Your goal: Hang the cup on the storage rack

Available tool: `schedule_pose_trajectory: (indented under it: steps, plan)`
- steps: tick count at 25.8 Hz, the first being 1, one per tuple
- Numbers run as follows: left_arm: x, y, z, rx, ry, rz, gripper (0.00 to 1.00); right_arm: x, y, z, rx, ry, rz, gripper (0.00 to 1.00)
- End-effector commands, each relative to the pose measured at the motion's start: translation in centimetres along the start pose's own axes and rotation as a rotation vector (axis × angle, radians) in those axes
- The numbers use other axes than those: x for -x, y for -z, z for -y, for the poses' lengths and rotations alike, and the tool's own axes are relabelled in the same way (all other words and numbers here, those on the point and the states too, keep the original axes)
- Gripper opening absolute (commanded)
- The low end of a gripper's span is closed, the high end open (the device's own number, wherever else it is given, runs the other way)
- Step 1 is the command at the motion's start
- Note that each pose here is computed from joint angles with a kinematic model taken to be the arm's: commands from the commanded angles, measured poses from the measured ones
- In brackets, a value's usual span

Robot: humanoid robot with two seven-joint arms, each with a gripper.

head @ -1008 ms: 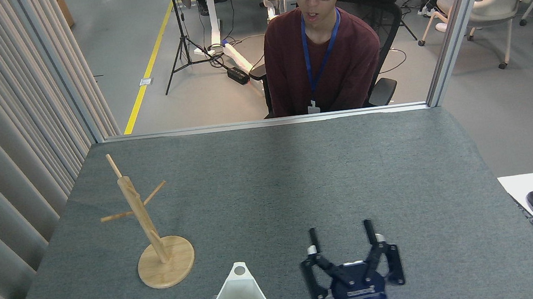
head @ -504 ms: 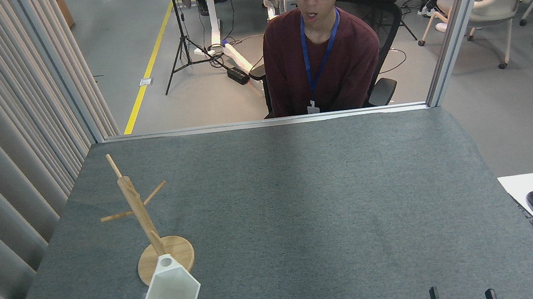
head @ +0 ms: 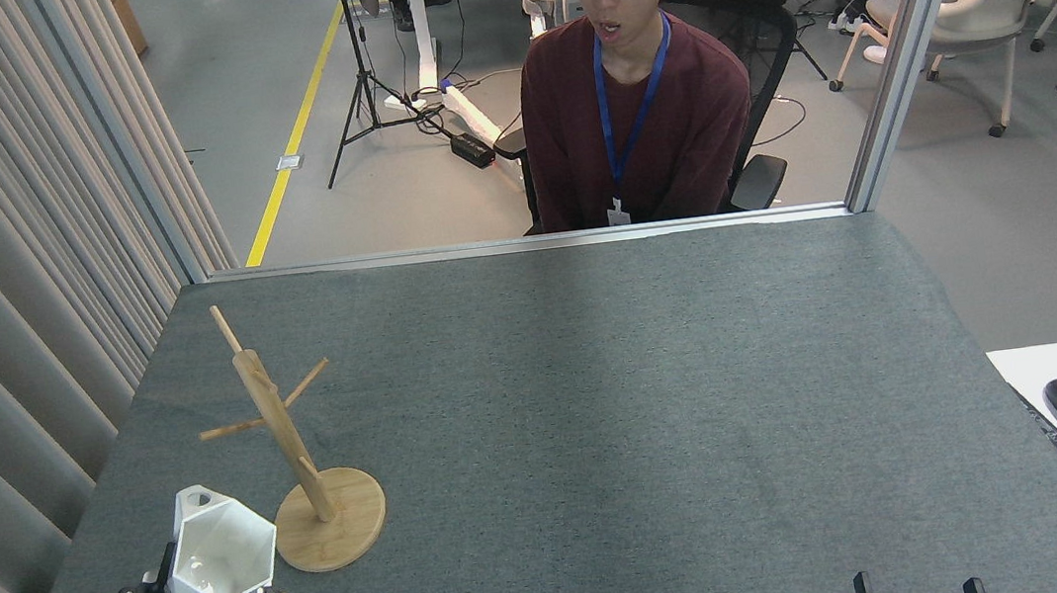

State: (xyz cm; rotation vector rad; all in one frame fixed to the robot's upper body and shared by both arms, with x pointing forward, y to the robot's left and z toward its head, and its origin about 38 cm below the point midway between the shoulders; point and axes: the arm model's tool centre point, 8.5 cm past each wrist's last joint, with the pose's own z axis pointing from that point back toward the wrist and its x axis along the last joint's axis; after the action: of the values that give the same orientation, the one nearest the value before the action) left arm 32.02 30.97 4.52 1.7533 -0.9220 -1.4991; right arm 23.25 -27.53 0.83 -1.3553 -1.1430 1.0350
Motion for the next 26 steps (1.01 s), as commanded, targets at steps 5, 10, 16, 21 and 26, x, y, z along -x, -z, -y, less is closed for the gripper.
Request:
schedule_pose_trajectory:
  steps: [5,10,16,21,26]
  plan:
    - [0.0,2.6,-0.3,-0.007,0.017,-0.014,0.29,0.0,-0.1,-0.2,-0.004,-0.001,0.001,0.99]
    - [1.3,3.4,0.7,0.029,0.022,-0.053,0.29,0.1,-0.1,-0.4,-0.008,-0.002,0.002,0.99]
    - [1.3,4.8,0.4,0.017,0.014,-0.057,0.3,0.0,0.0,-0.4,-0.007,-0.002,0.003,0.99]
    - [1.2,6.3,-0.1,0.009,0.029,-0.052,0.3,0.0,-0.1,-0.4,-0.008,-0.002,0.003,0.99]
    - [1.2,7.0,-0.5,0.0,0.043,-0.048,0.3,0.0,-0.1,-0.4,-0.007,0.0,0.002,0.99]
